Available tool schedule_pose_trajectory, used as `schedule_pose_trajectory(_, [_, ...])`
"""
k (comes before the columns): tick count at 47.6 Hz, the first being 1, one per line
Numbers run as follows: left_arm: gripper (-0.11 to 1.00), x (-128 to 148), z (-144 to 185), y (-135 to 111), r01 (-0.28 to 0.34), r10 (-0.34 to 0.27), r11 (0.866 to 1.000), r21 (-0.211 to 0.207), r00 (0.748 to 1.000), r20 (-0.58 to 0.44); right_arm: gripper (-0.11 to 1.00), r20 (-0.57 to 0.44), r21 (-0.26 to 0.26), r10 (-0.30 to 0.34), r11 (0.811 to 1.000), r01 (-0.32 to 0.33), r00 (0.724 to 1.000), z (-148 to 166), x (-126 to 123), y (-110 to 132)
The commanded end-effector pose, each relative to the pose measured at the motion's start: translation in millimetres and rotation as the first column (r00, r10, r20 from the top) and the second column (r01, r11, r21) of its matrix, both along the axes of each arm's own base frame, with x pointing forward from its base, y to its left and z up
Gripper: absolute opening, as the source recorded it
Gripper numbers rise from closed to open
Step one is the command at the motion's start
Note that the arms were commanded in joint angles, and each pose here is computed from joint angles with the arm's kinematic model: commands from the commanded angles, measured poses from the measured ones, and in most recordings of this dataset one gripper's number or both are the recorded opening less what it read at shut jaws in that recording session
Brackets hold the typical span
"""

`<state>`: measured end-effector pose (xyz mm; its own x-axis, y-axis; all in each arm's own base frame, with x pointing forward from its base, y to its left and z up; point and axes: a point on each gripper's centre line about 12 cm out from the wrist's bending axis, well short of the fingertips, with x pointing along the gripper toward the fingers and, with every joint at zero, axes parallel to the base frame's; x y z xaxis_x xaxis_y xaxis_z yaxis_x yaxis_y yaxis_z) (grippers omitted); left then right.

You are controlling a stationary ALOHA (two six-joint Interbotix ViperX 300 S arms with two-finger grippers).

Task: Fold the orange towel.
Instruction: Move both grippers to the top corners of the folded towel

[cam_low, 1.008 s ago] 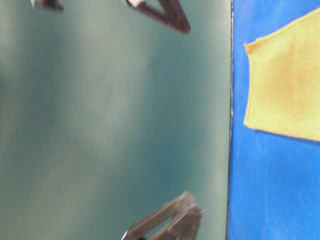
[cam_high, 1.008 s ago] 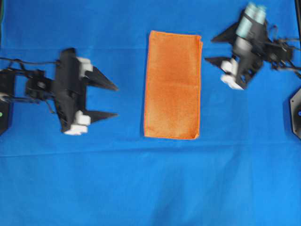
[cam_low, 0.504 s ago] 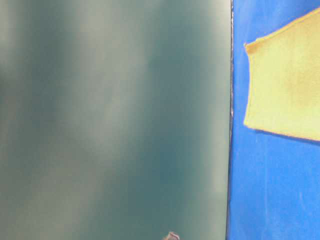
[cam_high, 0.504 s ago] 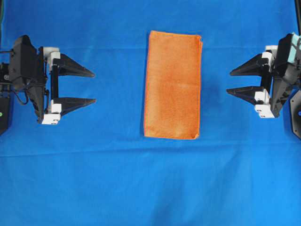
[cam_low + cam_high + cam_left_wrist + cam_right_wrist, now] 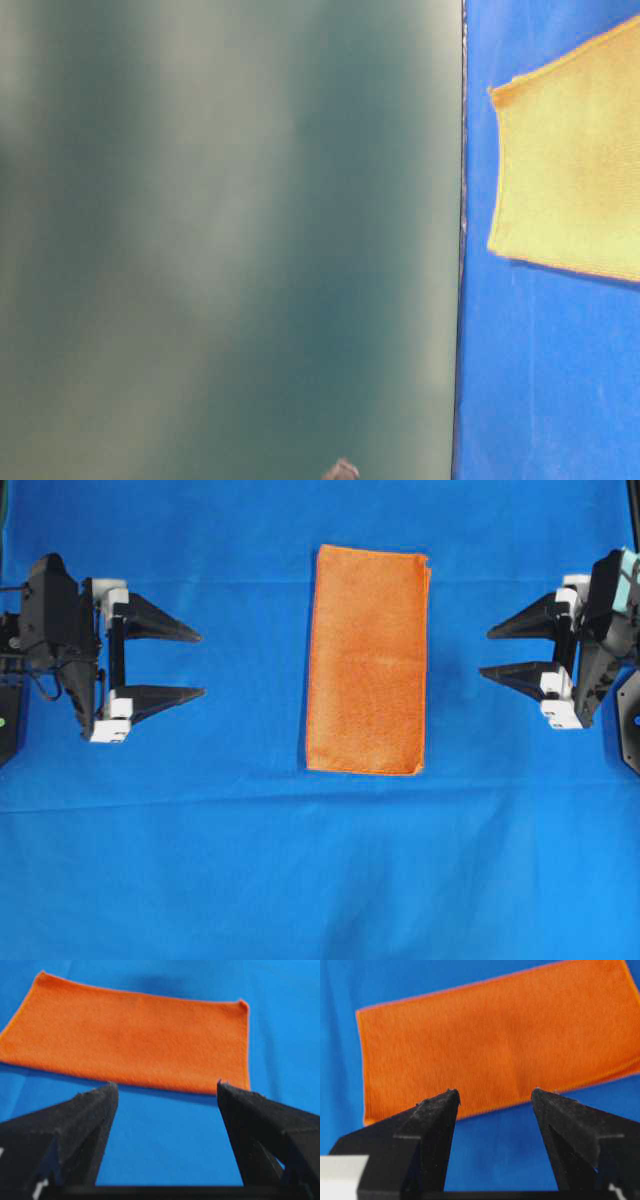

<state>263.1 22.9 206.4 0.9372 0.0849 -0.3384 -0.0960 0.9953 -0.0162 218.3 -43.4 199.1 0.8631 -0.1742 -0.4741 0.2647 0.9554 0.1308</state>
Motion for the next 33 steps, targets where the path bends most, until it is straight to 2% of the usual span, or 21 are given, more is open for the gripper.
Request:
schedule_pose_trajectory(1, [0.74,15,11,6,-0.017,0.016,1.0,0.007,0.999,0.039,0.63,0.021,-0.005,-0.03,1.0,0.03,0.999,13,9,-8])
schedule_pose_trajectory(7, [0.74,41,7,26,-0.07,0.07,0.998,0.008,0.997,0.01,0.63,-0.046,-0.013,-0.123,0.992,0.123,0.991,9,15,-31])
schedule_pose_trajectory(9, [0.74,49,6,33,-0.086,0.086,0.996,0.013,0.996,0.0,0.63,-0.083,-0.017,-0.167,0.986,0.167,0.982,4,17,-43])
schedule_pose_trajectory(13, [0.74,65,1,49,-0.118,0.119,0.993,0.028,0.993,-0.02,0.63,-0.144,-0.024,-0.217,0.976,0.215,0.966,-7,20,-60])
schedule_pose_trajectory(22, [0.74,98,-12,87,-0.179,0.183,0.982,0.068,0.981,-0.058,0.63,-0.229,-0.045,-0.264,0.964,0.26,0.937,-24,39,-91])
schedule_pose_trajectory(33, [0.74,129,-43,132,-0.251,0.257,0.966,0.068,0.96,-0.109,0.62,-0.317,-0.063,-0.3,0.953,0.296,0.9,-49,59,-128])
